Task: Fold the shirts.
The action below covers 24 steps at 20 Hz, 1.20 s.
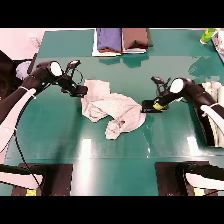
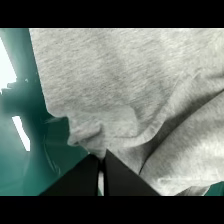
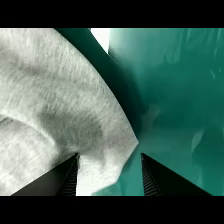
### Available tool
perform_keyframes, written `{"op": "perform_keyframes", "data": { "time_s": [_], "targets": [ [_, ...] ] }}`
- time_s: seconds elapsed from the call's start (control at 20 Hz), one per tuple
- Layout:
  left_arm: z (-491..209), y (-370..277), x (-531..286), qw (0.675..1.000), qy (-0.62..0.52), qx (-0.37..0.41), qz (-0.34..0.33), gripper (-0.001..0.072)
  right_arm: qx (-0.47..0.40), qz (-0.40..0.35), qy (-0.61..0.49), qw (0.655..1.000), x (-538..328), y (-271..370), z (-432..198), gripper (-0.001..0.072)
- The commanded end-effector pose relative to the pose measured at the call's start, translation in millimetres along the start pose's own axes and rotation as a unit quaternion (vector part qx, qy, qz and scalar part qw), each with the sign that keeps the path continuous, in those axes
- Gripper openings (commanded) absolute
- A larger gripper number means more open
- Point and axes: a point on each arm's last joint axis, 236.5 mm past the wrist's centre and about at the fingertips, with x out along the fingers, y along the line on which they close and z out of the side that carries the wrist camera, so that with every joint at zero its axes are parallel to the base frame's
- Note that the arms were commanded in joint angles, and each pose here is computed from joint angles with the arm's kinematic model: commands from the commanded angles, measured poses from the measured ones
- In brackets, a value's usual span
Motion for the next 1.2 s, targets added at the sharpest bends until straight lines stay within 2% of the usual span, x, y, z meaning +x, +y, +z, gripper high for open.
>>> {"op": "perform_keyframes", "data": {
  "time_s": [0.0, 0.1, 0.15, 0.2, 0.25, 0.35, 0.45, 0.6, 0.7, 0.85, 1.05, 1.15],
  "targets": [
    [-1.4, 0.2, 0.1, 1.0, 0.003, 0.006, 0.0, 0.0021, 0.002, -0.001, 0.016, 1.0, 25.9, 2.2, -4.6, 0.0433],
    [-2.5, 0.1, 0.1, 1.0, 0.006, 0.006, 0.0, 0.0021, 0.003, -0.002, 0.019, 1.0, 29.2, 0.8, -5.2, 0.0426],
    [-3.2, 0.1, 0.1, 1.0, 0.007, 0.006, 0.0, 0.0021, 0.002, -0.002, 0.018, 1.0, 29.4, 0.7, -4.5, 0.0338],
    [-3.7, 0.1, 0.1, 1.0, 0.008, 0.006, 0.0, 0.0021, 0.001, -0.002, 0.014, 1.0, 29.3, 1.0, -2.9, 0.0149],
    [-3.6, 0.2, 0.1, 1.0, 0.008, 0.006, 0.0, 0.0021, 0.0, -0.001, 0.009, 1.0, 28.4, 1.5, -0.4, 0.0011],
    [-1.0, 0.2, -6.5, 1.0, 0.0, 0.012, 0.003, 0.002, -0.008, 0.0, -0.02, 1.0, 15.7, 4.7, 10.3, 0.0013],
    [16.4, -2.1, -38.6, 0.998, -0.056, 0.027, 0.015, 0.002, -0.033, -0.015, -0.074, 0.997, -27.0, 3.7, 33.7, 0.0013],
    [47.6, -17.2, -141.0, 0.979, -0.19, 0.063, 0.035, 0.0021, -0.059, -0.032, -0.21, 0.975, -148.9, 7.5, 74.2, 0.0012],
    [54.3, -41.9, -236.9, 0.952, -0.294, 0.085, 0.029, 0.002, -0.075, -0.027, -0.314, 0.946, -246.4, 18.3, 80.8, 0.0012],
    [32.6, -78.5, -373.5, 0.895, -0.432, 0.111, 0.011, 0.002, -0.095, -0.021, -0.446, 0.889, -370.3, 34.4, 55.5, 0.0012],
    [-22.7, -107.2, -499.5, 0.82, -0.556, 0.136, -0.001, 0.002, -0.107, -0.019, -0.533, 0.839, -460.2, 46.8, 4.0, 0.0012],
    [-37.9, -114.4, -532.1, 0.797, -0.587, 0.142, -0.004, 0.002, -0.114, -0.023, -0.56, 0.82, -488.7, 50.7, -14.5, 0.0012]
  ]
}}
